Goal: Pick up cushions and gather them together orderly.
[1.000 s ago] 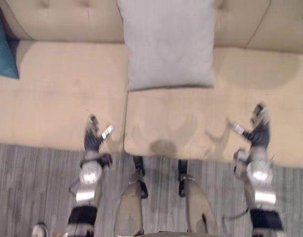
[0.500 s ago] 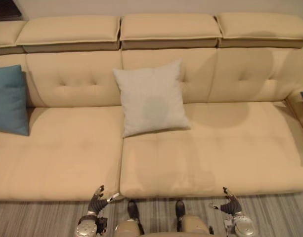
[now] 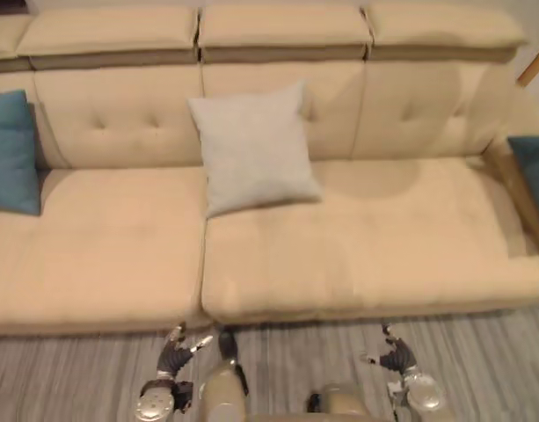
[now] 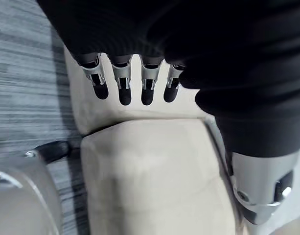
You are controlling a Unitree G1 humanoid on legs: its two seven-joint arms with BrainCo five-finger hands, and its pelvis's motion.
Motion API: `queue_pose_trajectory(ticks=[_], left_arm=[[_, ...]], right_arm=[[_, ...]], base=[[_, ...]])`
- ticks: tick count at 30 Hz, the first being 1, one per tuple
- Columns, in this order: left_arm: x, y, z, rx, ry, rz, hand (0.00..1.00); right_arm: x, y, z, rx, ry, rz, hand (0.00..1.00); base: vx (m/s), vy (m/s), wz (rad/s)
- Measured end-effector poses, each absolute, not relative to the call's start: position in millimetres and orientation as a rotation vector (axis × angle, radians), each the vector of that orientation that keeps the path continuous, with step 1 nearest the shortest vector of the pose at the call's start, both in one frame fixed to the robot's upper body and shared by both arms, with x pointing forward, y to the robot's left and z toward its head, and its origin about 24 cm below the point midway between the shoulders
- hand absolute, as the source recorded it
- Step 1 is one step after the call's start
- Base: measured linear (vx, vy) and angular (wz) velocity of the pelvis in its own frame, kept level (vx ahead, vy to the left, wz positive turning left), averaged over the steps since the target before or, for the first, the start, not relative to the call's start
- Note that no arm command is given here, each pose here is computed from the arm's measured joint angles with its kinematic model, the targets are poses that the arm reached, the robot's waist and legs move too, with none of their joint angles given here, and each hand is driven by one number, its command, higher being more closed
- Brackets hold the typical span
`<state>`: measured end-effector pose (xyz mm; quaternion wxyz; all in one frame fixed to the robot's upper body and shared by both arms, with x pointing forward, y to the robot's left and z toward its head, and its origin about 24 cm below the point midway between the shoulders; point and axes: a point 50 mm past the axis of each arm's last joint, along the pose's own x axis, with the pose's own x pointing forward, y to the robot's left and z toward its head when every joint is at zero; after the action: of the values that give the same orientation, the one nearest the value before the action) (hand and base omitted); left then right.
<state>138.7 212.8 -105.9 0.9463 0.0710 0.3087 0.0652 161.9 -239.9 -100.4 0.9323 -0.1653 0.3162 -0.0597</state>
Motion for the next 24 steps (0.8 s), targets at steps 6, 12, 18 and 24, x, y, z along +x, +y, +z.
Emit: queue_pose_trajectory(ticks=[6, 12, 18, 24], left_arm=[[141, 209, -106, 0.132, 0.623, 0.134, 0.0], [143, 209, -105, 0.134, 0.615, 0.133, 0.0], [153, 205, -99, 0.136, 0.577, 0.118, 0.0], [165, 206, -85, 0.152, 0.51, 0.123, 0.0]], right_arm=[[164, -246, -96, -0.314, 0.627, -0.176, 0.0], [160, -239, -100, -0.286, 0.635, -0.187, 0.0], [153, -237, -98, -0.211, 0.619, -0.244, 0.0], [173, -228, -91, -0.155, 0.561, -0.244, 0.0]], base=[[-0.22, -0.057, 0.0], [-0.15, 0.075, -0.34], [-0.11, 0.122, -0.52], [0.01, 0.069, -1.81]])
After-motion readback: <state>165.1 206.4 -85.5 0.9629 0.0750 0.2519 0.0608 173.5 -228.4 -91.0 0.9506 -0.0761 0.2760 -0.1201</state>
